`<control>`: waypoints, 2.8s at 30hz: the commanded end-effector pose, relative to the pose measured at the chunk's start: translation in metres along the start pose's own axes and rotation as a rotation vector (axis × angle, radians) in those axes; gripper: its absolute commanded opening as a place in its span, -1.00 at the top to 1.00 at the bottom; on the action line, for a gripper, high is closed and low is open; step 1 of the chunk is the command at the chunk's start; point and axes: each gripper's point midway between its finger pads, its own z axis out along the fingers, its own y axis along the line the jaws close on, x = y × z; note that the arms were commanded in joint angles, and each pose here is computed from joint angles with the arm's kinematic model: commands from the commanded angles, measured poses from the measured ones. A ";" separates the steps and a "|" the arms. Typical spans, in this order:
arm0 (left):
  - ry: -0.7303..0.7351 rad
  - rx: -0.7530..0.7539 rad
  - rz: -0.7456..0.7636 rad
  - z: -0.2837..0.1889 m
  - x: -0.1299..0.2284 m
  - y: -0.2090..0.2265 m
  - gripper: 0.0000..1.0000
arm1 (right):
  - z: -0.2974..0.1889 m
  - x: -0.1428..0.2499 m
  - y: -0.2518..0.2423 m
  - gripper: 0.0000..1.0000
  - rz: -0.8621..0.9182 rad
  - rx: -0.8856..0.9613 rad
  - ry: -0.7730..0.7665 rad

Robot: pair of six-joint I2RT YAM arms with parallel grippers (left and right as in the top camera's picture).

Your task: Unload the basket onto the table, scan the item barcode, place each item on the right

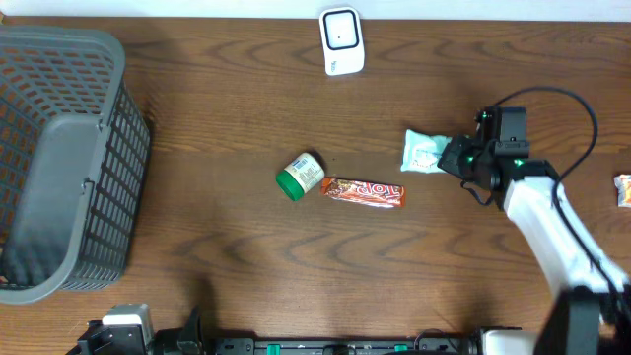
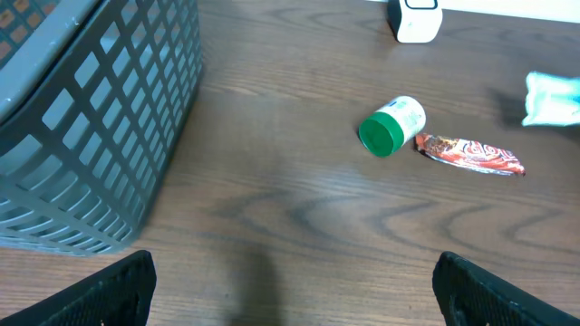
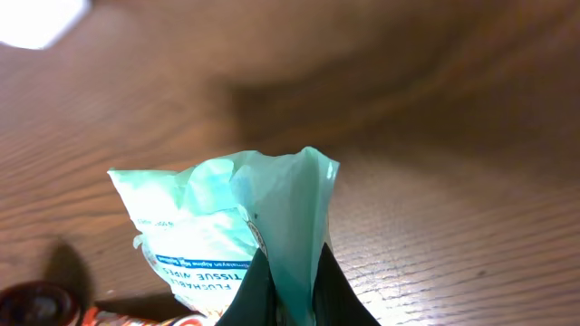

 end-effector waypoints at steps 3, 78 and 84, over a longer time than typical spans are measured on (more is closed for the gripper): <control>-0.008 0.006 0.015 -0.001 -0.001 -0.002 -0.96 | -0.043 -0.029 -0.009 0.97 -0.222 0.345 -0.277; -0.008 0.006 0.015 -0.001 -0.001 -0.002 -0.95 | 0.019 0.247 0.138 0.98 -0.916 -0.088 0.565; -0.008 0.006 0.015 -0.001 -0.001 -0.002 -0.96 | -0.006 0.228 0.153 0.98 -0.880 -0.126 0.509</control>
